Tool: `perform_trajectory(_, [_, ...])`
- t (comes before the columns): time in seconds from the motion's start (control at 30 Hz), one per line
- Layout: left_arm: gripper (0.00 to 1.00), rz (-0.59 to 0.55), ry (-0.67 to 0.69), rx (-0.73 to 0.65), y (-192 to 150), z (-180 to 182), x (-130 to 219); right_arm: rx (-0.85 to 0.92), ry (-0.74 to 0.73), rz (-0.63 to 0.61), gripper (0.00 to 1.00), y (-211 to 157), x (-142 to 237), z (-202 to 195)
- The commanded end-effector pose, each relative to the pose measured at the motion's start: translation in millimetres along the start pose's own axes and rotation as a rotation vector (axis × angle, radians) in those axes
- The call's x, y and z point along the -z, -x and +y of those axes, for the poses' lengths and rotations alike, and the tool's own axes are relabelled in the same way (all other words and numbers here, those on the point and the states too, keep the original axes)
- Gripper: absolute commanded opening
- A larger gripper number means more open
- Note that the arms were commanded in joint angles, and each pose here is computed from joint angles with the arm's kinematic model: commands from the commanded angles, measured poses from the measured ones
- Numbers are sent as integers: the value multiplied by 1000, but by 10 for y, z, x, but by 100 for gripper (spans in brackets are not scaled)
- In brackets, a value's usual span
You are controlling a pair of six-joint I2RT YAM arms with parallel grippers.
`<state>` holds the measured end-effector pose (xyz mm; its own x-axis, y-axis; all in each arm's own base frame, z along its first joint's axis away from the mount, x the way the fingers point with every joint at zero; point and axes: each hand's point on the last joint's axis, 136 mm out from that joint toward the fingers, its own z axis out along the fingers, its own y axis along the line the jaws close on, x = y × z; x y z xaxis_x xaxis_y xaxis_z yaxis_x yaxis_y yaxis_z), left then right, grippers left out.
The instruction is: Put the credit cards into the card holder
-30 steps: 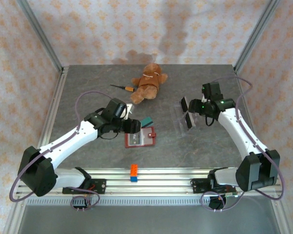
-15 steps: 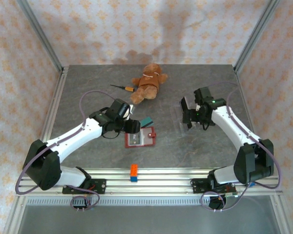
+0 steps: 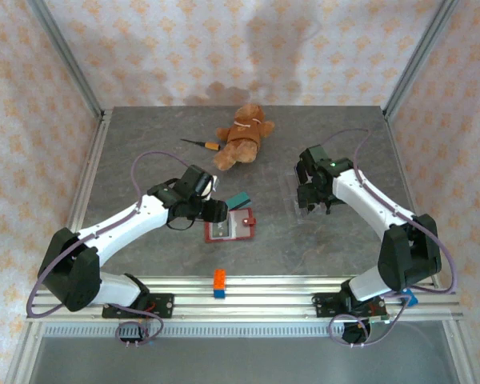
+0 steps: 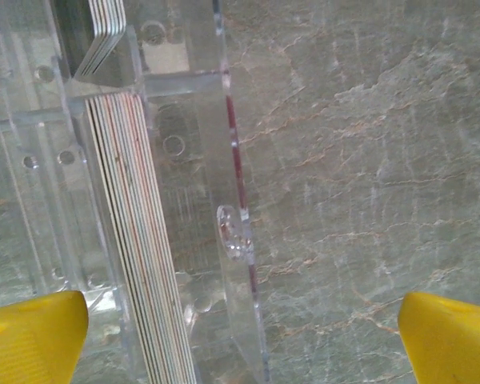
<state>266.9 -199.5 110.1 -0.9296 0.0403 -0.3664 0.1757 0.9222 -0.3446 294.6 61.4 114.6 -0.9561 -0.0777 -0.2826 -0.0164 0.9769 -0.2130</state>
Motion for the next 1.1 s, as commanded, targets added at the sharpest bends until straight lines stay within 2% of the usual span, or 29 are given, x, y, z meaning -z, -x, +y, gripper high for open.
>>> perform_trajectory(0.0, [57, 10, 37, -17, -16, 52, -10, 23, -111, -16, 99, 77, 22, -166])
perform_trajectory(0.2, [57, 8, 38, -16, -32, 69, -37, 31, -160, -12, 99, 97, -53, -183])
perform_trajectory(0.47, [57, 13, 68, -25, -87, 146, -46, 8, -183, -73, 99, 154, 62, -259])
perform_trajectory(0.73, [57, 33, 87, -21, -130, 202, -134, 3, -169, -80, 81, 141, 79, -250])
perform_trajectory(0.93, [57, 40, 82, -8, -164, 218, -207, 9, -164, -83, 63, 162, 90, -239])
perform_trajectory(1.07, [57, 42, 92, -2, -162, 232, -217, 5, -152, -87, 55, 165, 100, -225])
